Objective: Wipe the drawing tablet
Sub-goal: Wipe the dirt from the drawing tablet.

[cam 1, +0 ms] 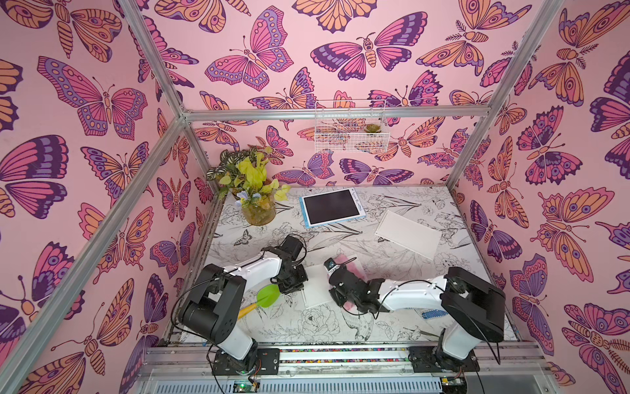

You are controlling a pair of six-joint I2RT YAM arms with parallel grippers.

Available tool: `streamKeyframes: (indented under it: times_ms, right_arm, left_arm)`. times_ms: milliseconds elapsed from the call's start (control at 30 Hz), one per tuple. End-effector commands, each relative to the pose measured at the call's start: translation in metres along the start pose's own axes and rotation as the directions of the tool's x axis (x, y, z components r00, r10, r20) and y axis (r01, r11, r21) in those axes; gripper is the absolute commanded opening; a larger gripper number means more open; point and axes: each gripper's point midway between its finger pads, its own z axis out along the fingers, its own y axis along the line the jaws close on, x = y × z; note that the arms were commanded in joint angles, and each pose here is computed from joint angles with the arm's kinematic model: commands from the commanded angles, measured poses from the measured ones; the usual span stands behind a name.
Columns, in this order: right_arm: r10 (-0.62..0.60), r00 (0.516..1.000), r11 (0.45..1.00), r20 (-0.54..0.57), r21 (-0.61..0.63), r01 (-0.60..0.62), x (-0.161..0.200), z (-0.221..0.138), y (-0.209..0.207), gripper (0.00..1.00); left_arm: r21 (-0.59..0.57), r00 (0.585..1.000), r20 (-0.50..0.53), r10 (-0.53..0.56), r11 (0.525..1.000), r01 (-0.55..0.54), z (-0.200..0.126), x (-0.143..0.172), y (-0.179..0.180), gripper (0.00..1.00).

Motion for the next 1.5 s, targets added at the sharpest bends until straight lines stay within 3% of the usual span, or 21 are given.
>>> streamKeyframes:
  times_ms: [0, 100, 167, 233, 333, 400, 467, 567, 667, 733, 833, 967, 1067, 1133, 1267, 1333, 1467]
  right_arm:
    - [0.112, 0.992, 0.979, -0.059, 0.175, -0.1, 0.019, 0.0, -0.061, 0.0]
    - [0.273, 0.959, 0.916, -0.071, 0.322, -0.237, 0.047, -0.021, -0.135, 0.0]
    - [0.282, 0.958, 0.911, -0.054, 0.327, -0.25, 0.052, -0.031, -0.148, 0.0]
    - [0.243, 0.969, 0.948, -0.053, 0.226, -0.226, 0.043, -0.028, -0.127, 0.0]
    - [0.095, 0.995, 0.994, -0.009, 0.055, -0.094, 0.013, -0.02, -0.053, 0.0]
    - [0.004, 1.0, 0.998, 0.009, -0.063, -0.003, 0.001, -0.013, 0.005, 0.0]
    - [-0.006, 1.0, 0.997, 0.01, -0.081, 0.007, -0.004, -0.01, 0.022, 0.0]
    - [0.063, 0.997, 0.995, -0.031, 0.076, -0.061, 0.013, -0.008, -0.027, 0.0]
    - [0.246, 0.967, 0.944, -0.065, 0.241, -0.224, 0.045, -0.022, -0.107, 0.0]
    - [0.282, 0.958, 0.918, -0.052, 0.304, -0.254, 0.057, -0.037, -0.135, 0.0]
    - [0.23, 0.972, 0.957, -0.045, 0.194, -0.217, 0.05, -0.039, -0.115, 0.0]
    - [0.022, 1.0, 0.999, 0.001, -0.05, -0.022, 0.012, -0.027, -0.011, 0.0]
    - [-0.025, 1.0, 0.991, -0.004, -0.134, 0.024, 0.001, -0.015, 0.034, 0.0]
    - [0.015, 1.0, 0.999, 0.004, -0.051, -0.015, -0.002, -0.011, 0.012, 0.0]
    - [0.199, 0.98, 0.973, -0.009, 0.121, -0.196, 0.012, -0.006, -0.081, 0.0]
    - [0.215, 0.977, 0.966, 0.003, 0.149, -0.213, 0.01, -0.006, -0.103, 0.0]
    - [0.116, 0.993, 0.992, 0.021, -0.055, -0.115, -0.031, 0.008, -0.04, 0.0]
  left_arm:
    - [-0.153, 0.998, -0.035, -0.055, 0.987, 0.049, 0.023, 0.012, 0.039, 0.09]
    - [-0.156, 0.998, -0.035, -0.054, 0.987, 0.048, 0.023, 0.012, 0.04, 0.09]
    - [-0.157, 0.998, -0.032, -0.054, 0.986, 0.049, 0.023, 0.012, 0.04, 0.09]
    - [-0.154, 0.998, -0.031, -0.055, 0.987, 0.049, 0.023, 0.012, 0.04, 0.08]
    - [-0.151, 0.998, -0.039, -0.057, 0.987, 0.051, 0.025, 0.012, 0.038, 0.09]
    - [-0.145, 0.997, -0.044, -0.058, 0.988, 0.051, 0.026, 0.012, 0.036, 0.08]
    - [-0.144, 0.997, -0.047, -0.056, 0.988, 0.049, 0.026, 0.012, 0.035, 0.08]
    - [-0.141, 0.998, -0.046, -0.053, 0.989, 0.046, 0.026, 0.011, 0.034, 0.08]
    - [-0.138, 0.998, -0.048, -0.045, 0.99, 0.038, 0.026, 0.01, 0.033, 0.08]
    - [-0.136, 0.998, -0.047, -0.04, 0.99, 0.034, 0.026, 0.009, 0.033, 0.08]
    - [-0.13, 0.998, -0.049, -0.028, 0.991, 0.022, 0.026, 0.008, 0.03, 0.08]
    - [-0.109, 0.998, -0.061, -0.011, 0.994, 0.004, 0.029, 0.005, 0.022, 0.08]
    - [-0.082, 0.998, -0.064, 0.008, 0.997, -0.014, 0.03, 0.001, 0.014, 0.08]
    - [-0.061, 0.998, -0.061, 0.032, 0.998, -0.036, 0.03, -0.002, 0.007, 0.08]
    - [-0.054, 0.996, -0.057, 0.066, 0.996, -0.07, 0.031, -0.006, 0.004, 0.07]
    - [-0.061, 0.995, -0.067, 0.072, 0.995, -0.076, 0.034, -0.004, 0.006, 0.06]
    - [-0.068, 0.995, -0.078, 0.067, 0.995, -0.072, 0.04, -0.002, 0.011, 0.05]
